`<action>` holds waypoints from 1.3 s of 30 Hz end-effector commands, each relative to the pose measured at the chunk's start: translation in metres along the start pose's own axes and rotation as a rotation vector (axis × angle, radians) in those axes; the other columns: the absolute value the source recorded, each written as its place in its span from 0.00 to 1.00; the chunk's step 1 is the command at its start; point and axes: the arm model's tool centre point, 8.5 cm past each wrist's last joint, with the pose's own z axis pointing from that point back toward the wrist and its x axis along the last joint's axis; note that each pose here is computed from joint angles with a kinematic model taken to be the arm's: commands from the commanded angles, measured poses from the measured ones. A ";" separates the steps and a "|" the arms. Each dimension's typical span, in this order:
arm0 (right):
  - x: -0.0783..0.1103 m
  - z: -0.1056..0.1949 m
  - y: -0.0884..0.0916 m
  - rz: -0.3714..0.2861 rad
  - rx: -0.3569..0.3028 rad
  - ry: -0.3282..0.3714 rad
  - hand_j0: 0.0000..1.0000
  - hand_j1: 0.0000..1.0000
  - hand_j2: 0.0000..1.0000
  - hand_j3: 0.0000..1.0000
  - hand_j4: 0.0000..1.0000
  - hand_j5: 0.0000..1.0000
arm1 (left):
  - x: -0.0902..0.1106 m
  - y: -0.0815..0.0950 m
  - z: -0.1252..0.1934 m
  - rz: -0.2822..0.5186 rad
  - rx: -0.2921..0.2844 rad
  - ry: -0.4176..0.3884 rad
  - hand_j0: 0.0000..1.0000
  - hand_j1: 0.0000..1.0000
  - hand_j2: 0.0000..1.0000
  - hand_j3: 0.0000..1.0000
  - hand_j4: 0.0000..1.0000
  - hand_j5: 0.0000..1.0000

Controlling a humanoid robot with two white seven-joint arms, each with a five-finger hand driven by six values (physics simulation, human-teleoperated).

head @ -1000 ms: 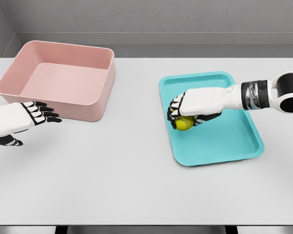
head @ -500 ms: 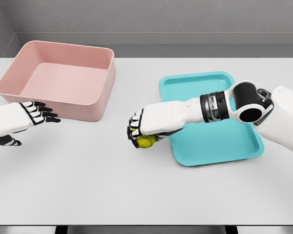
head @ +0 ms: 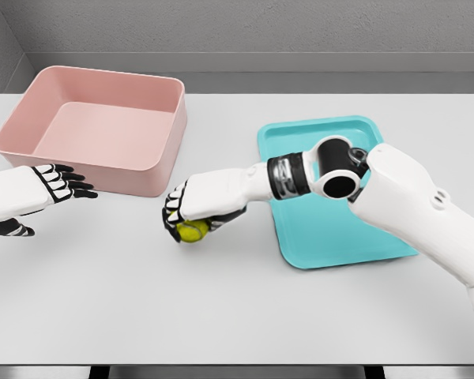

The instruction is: Put the tennis from the blue tray into the pink basket with both arms

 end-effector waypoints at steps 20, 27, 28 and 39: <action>-0.004 -0.024 0.031 -0.054 0.067 0.002 0.41 0.41 0.41 0.41 0.41 0.41 | 0.000 0.001 0.000 0.004 0.005 0.000 1.00 1.00 1.00 1.00 1.00 1.00; -0.004 -0.024 0.029 -0.050 0.064 0.000 0.69 0.69 0.69 0.69 0.69 0.69 | 0.000 0.001 0.000 0.003 0.005 0.001 1.00 1.00 1.00 1.00 1.00 1.00; -0.004 -0.024 0.029 -0.050 0.064 0.000 0.79 0.79 0.79 0.79 0.79 0.79 | 0.000 0.001 0.000 0.003 0.005 0.001 1.00 1.00 1.00 1.00 1.00 1.00; -0.004 -0.024 0.029 -0.049 0.064 0.002 0.99 0.99 0.99 0.99 0.99 0.99 | 0.000 0.001 0.000 0.003 0.005 0.001 1.00 1.00 1.00 1.00 1.00 1.00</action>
